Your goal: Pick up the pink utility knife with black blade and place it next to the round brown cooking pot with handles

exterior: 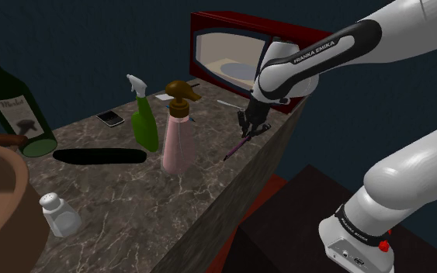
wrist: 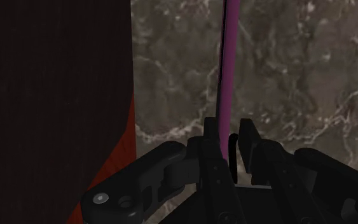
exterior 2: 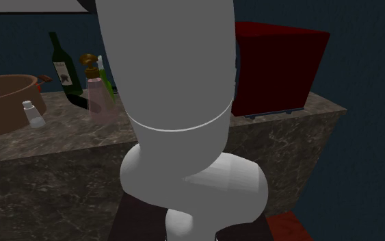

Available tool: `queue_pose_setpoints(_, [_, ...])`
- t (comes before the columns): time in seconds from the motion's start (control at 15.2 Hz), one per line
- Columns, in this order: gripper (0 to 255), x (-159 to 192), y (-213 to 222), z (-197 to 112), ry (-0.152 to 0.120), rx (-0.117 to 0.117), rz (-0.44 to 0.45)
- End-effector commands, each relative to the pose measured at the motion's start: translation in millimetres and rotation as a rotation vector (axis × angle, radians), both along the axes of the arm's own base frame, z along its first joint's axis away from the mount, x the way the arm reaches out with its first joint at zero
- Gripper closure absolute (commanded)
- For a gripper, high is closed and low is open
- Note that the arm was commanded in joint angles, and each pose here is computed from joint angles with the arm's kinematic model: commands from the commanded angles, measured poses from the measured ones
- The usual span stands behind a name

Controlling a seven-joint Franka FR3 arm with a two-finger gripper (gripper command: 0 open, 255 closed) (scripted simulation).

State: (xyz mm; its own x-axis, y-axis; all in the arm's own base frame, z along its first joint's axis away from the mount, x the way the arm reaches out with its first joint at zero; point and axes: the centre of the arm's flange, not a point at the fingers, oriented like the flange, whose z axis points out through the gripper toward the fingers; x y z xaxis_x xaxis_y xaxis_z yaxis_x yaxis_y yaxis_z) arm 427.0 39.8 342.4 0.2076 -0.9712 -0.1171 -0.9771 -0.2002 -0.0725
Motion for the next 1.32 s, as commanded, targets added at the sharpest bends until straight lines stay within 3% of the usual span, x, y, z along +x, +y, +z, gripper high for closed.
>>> queue_pose_setpoints(0.0, [255,0,0,0,0.0,0.0,0.0])
queue_pose_setpoints(0.13, [255,0,0,0,0.0,0.0,0.0])
queue_pose_setpoints(1.25, [255,0,0,90,0.0,0.0,0.0])
